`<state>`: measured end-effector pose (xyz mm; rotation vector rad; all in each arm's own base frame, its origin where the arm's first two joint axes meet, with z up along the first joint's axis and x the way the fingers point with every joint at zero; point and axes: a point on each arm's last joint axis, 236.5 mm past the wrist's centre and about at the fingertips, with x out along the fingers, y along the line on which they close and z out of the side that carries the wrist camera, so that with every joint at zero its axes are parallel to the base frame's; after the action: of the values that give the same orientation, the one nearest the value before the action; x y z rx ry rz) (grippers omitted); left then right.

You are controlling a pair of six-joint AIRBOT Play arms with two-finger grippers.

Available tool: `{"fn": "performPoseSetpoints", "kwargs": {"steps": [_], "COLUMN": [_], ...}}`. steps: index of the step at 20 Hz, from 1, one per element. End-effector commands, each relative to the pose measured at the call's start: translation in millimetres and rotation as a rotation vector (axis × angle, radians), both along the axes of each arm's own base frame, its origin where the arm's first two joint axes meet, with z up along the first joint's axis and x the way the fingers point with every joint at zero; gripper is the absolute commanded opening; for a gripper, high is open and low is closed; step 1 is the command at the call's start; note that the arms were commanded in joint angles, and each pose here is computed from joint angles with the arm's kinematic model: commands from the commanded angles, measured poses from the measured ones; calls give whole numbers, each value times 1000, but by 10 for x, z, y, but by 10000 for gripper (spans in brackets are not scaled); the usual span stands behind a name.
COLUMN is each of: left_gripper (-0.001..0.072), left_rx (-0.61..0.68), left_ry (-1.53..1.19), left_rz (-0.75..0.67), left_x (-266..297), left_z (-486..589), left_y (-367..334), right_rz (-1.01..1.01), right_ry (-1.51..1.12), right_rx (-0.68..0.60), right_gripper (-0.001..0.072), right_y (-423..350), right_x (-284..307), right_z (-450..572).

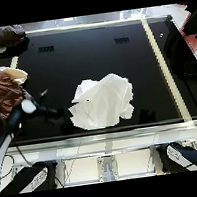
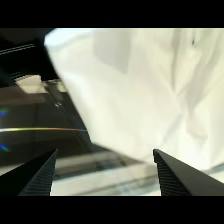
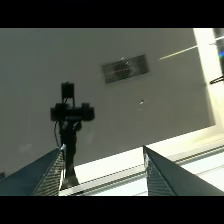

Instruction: Fold the shirts.

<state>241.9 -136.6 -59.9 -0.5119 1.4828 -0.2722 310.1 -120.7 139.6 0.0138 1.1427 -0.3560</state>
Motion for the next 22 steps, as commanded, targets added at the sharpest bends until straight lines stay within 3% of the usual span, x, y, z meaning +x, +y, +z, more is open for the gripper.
{"fn": "performPoseSetpoints", "kwargs": {"steps": [1, 3, 7, 9, 11, 16, 19, 21, 22], "left_gripper": [711, 711, 710, 624, 621, 608, 426, 93, 9], "left_rx": [-201, -268, -242, -211, -198, -311, -339, -360, -368], "left_ry": [-32, -72, -135, -122, -94, -97, -84, -121, -168], "left_rz": [303, 434, 453, 450, 465, 475, 467, 436, 405], "left_x": [-283, -289, -195, -206, -208, -64, -33, 59, 145], "left_z": [-129, -182, -231, -321, -419, -411, -451, -377, -296], "left_y": [-182, -163, -70, -30, -12, -198, -291, -374, -407], "right_rz": [22, 39, 62, 64, 65, 70, 73, 104, 164], "right_ry": [36, 61, 62, 58, 58, 50, 47, 16, -12], "right_rx": [66, 121, 197, 204, 208, 229, 240, 304, 356], "right_gripper": [564, 564, 564, 564, 563, 563, 561, 550, 550], "right_y": [68, 168, 330, 348, 358, 408, 436, 605, 777], "right_x": [101, 174, 267, 270, 271, 287, 295, 368, 438], "right_z": [-198, -334, -433, -425, -426, -422, -422, -396, -369]}}
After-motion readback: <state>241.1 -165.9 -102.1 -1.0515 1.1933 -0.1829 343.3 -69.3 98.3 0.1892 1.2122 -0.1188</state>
